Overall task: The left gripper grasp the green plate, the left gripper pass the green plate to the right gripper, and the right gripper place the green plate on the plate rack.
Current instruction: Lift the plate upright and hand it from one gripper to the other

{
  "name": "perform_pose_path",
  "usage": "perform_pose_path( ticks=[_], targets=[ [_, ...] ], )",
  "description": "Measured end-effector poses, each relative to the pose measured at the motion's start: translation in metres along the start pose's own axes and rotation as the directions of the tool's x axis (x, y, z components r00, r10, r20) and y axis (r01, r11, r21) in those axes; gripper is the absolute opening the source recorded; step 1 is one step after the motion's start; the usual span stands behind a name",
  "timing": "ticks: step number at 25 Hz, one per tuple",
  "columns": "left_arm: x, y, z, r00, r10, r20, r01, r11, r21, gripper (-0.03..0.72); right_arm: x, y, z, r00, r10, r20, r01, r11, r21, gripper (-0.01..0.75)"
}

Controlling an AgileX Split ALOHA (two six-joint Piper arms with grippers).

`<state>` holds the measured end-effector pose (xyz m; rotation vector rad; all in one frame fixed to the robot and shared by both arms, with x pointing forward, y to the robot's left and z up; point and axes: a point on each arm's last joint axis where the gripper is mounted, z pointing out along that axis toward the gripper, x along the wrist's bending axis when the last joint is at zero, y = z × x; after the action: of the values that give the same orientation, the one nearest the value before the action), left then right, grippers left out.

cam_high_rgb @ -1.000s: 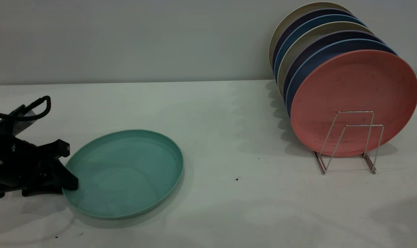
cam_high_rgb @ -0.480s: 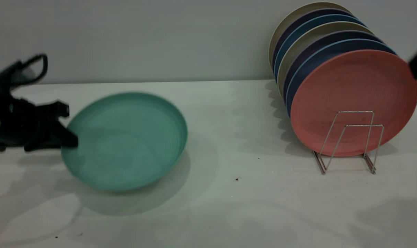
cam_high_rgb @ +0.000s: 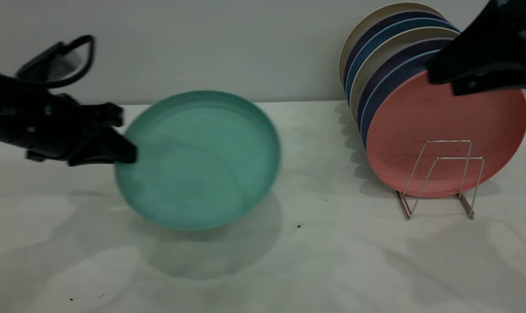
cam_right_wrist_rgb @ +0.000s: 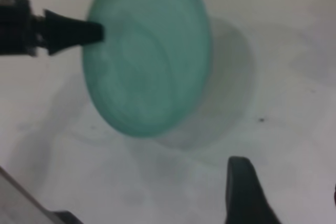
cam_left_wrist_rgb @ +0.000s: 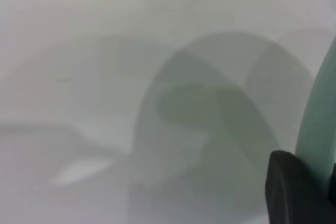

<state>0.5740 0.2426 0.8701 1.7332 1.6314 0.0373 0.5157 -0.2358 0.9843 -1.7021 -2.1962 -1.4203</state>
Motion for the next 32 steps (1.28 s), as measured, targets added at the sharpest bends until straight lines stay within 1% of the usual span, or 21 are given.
perform_pose_path(
  ticks=[2, 4, 9, 11, 15, 17, 24, 32],
  targets=[
    [-0.014, 0.001, 0.003, 0.999, 0.037, 0.022, -0.037, 0.999, 0.004, 0.018, -0.006, -0.002, 0.009, 1.0, 0.021, -0.024, -0.021, 1.0, 0.001, 0.425],
    [-0.024, 0.003, 0.005, 0.997, 0.065, 0.041, -0.065, 0.998, 0.0, 0.018, -0.011, -0.004, 0.016, 0.999, 0.036, -0.03, -0.036, 0.999, 0.005, 0.425],
    [-0.041, 0.005, 0.009, 0.993, 0.082, 0.081, -0.082, 0.997, -0.001, 0.018, -0.02, -0.01, 0.026, 0.998, 0.054, -0.03, -0.053, 0.998, 0.031, 0.425],
    [-0.046, 0.005, 0.009, 0.991, 0.066, 0.116, -0.066, 0.998, 0.002, 0.018, -0.021, -0.01, 0.028, 0.998, 0.061, -0.03, -0.06, 0.998, 0.032, 0.425],
    [-0.056, 0.006, 0.007, 0.976, 0.027, 0.216, -0.029, 1.0, 0.006, 0.018, -0.024, -0.012, 0.031, 0.997, 0.073, -0.03, -0.072, 0.997, 0.038, 0.425],
    [-0.059, 0.005, 0.007, 0.97, 0.023, 0.241, -0.026, 1.0, 0.011, 0.018, -0.025, -0.013, 0.033, 0.996, 0.084, -0.034, -0.082, 0.996, 0.041, 0.425],
    [-0.078, -0.003, 0.014, 0.964, 0.06, 0.26, -0.072, 0.997, 0.039, 0.018, -0.021, -0.011, 0.035, 0.99, 0.105, -0.097, -0.104, 0.994, 0.023, 0.425],
    [-0.091, -0.01, 0.019, 0.961, 0.089, 0.262, -0.107, 0.993, 0.058, 0.018, -0.021, -0.011, 0.035, 0.99, 0.101, -0.1, -0.099, 0.995, 0.022, 0.425]
  ],
)
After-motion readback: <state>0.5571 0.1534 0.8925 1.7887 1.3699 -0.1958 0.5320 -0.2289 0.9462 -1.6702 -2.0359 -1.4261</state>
